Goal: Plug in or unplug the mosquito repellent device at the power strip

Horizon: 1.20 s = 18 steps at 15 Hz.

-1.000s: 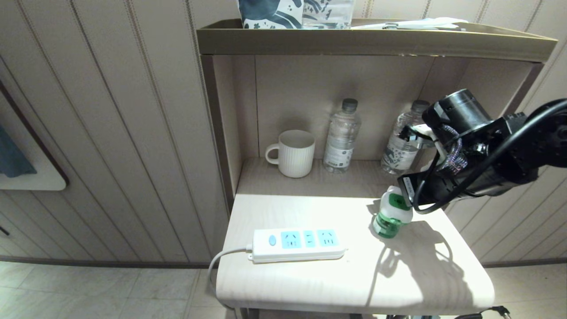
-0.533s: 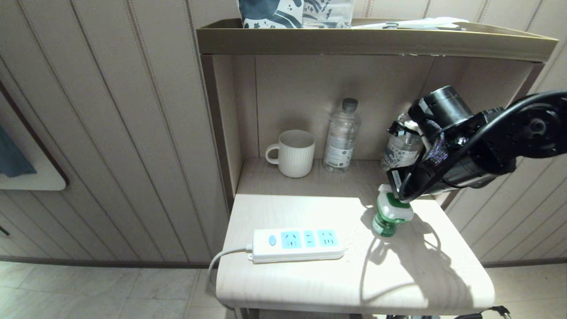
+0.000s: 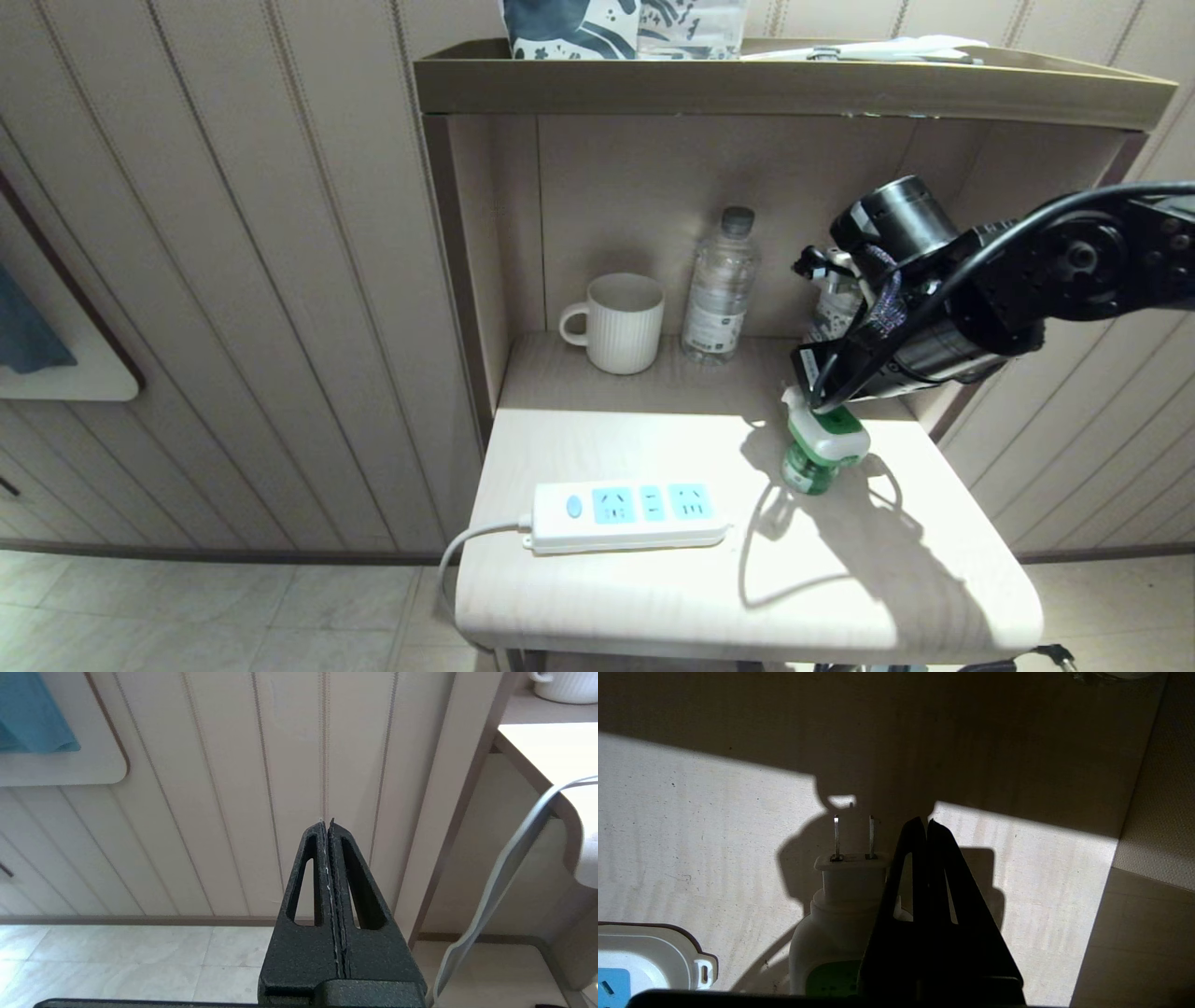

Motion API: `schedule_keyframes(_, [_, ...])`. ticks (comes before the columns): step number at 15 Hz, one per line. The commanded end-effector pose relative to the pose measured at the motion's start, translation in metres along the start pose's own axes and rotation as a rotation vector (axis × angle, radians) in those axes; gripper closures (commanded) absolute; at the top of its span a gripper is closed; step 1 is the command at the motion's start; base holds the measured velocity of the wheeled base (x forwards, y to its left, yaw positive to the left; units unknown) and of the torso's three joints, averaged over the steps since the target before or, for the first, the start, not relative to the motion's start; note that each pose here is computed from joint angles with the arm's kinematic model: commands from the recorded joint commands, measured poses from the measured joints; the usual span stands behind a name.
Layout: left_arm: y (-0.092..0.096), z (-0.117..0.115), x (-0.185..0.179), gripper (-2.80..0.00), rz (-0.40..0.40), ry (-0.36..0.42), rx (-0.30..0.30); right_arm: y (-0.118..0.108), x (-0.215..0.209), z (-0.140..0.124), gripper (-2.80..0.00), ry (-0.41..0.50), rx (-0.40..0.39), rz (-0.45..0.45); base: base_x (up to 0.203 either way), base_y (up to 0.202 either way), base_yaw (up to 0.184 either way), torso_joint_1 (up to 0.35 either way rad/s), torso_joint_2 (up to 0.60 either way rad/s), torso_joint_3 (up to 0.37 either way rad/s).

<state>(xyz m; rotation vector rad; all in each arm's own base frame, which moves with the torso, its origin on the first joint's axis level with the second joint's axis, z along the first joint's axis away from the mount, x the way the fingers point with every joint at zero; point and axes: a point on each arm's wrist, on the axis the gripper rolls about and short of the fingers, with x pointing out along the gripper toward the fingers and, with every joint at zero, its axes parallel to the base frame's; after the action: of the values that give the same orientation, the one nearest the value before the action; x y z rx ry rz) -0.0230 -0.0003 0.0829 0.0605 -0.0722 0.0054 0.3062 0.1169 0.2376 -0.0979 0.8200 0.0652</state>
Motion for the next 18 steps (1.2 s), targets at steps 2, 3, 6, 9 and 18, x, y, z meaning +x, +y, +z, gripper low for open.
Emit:
schedule_keyframes(2, [0.0,0.0,0.0,0.0,0.0,0.0,0.001,0.007,0.002,0.003,0.0,-0.002,0.0,0.008,0.0,0.0,0.0,0.0,0.0,0.0])
schedule_keyframes(3, [0.0,0.0,0.0,0.0,0.0,-0.001,0.001,0.009,0.002,0.003,0.0,-0.005,-0.003,0.009,0.0,0.0,0.0,0.0,0.0,0.0])
schedule_keyframes(6, [0.0,0.0,0.0,0.0,0.0,0.0,0.0,0.008,-0.004,0.008,0.0,-0.03,0.011,0.008,0.0,0.0,0.0,0.0,0.0,0.0])
schedule_keyframes(9, [0.0,0.0,0.0,0.0,0.0,-0.001,0.0,0.006,-0.019,0.009,0.0,-0.075,0.019,-0.033,0.0,0.0,0.0,0.0,0.0,0.0])
schedule_keyframes(18, [0.0,0.0,0.0,0.0,0.0,-0.001,0.0,0.006,-0.106,-0.045,0.0,-0.18,-0.046,0.032,0.0,0.0,0.0,0.0,0.0,0.0])
